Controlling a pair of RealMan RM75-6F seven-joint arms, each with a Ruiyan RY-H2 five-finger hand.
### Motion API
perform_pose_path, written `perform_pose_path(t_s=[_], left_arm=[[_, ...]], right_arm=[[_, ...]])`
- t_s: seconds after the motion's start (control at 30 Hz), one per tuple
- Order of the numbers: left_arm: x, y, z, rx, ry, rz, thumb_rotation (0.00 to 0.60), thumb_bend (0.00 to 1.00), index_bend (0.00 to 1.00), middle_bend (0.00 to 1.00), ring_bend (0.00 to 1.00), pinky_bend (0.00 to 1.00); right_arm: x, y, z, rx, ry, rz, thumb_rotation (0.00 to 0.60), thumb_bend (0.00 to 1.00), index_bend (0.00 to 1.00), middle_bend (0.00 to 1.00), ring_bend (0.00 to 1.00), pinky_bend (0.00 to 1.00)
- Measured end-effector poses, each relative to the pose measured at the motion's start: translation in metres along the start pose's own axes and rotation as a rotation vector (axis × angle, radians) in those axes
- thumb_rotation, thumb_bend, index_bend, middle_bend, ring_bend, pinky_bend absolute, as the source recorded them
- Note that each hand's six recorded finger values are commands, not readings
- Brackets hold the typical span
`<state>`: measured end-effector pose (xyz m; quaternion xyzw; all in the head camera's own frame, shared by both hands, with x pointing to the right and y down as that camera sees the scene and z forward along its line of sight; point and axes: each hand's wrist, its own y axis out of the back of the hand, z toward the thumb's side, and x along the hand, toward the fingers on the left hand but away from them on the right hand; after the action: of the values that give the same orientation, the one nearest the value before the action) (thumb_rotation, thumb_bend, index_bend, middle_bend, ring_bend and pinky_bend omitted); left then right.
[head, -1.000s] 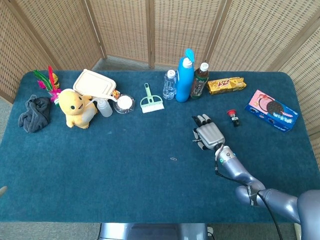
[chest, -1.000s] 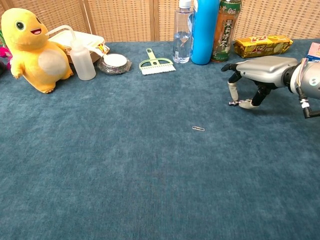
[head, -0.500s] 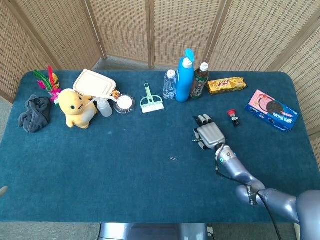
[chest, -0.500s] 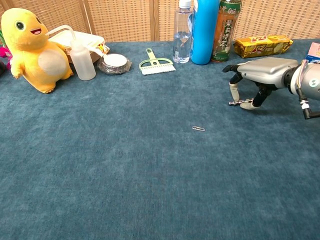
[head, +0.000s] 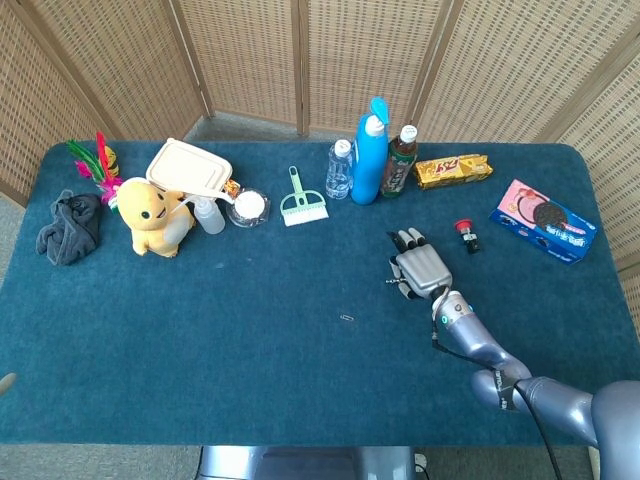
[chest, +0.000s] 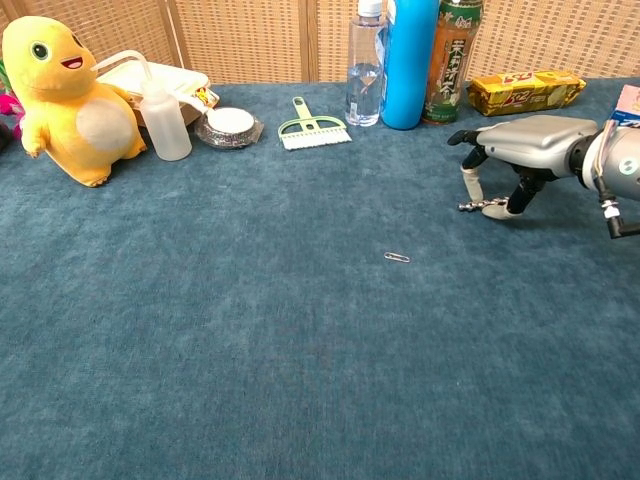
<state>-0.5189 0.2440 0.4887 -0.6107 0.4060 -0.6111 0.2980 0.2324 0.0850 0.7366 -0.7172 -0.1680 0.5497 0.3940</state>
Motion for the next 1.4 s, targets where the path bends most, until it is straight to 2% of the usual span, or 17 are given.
perform_pose_path(t_s=[0.13, 0.37, 0.77, 1.1, 1.4], left_arm=[[0.0, 0.0, 0.0, -0.001, 0.0, -0.001, 0.6, 0.36, 0.0, 0.0, 0.0, 0.05], [0.0, 0.0, 0.0, -0.002, 0.0, -0.001, 0.6, 0.36, 0.0, 0.0, 0.0, 0.05], [0.0, 0.0, 0.0, -0.002, 0.001, -0.003, 0.6, 0.36, 0.0, 0.0, 0.0, 0.05], [0.0, 0.0, 0.001, -0.002, -0.005, -0.005, 0.6, 0.36, 0.0, 0.0, 0.0, 0.05], [-0.002, 0.002, 0.002, -0.008, -0.013, -0.001, 0.6, 0.36, 0.0, 0.0, 0.0, 0.05]], right_arm=[[-0.001, -0.001, -0.001, 0.002, -0.002, 0.005, 0.6, 0.42, 0.55, 0.0, 0.0, 0.0], [-0.001, -0.002, 0.0, -0.004, -0.002, 0.009, 0.6, 0.52, 0.57, 0.0, 0.0, 0.0], [0.002, 0.0, 0.003, -0.006, 0.009, 0.0, 0.6, 0.55, 0.6, 0.0, 0.0, 0.0], [0.014, 0.018, 0.013, -0.021, 0.054, -0.05, 0.6, 0.55, 0.6, 0.0, 0.0, 0.0], [0.026, 0.038, 0.039, -0.098, 0.135, -0.091, 0.6, 0.55, 0.61, 0.0, 0.0, 0.0]])
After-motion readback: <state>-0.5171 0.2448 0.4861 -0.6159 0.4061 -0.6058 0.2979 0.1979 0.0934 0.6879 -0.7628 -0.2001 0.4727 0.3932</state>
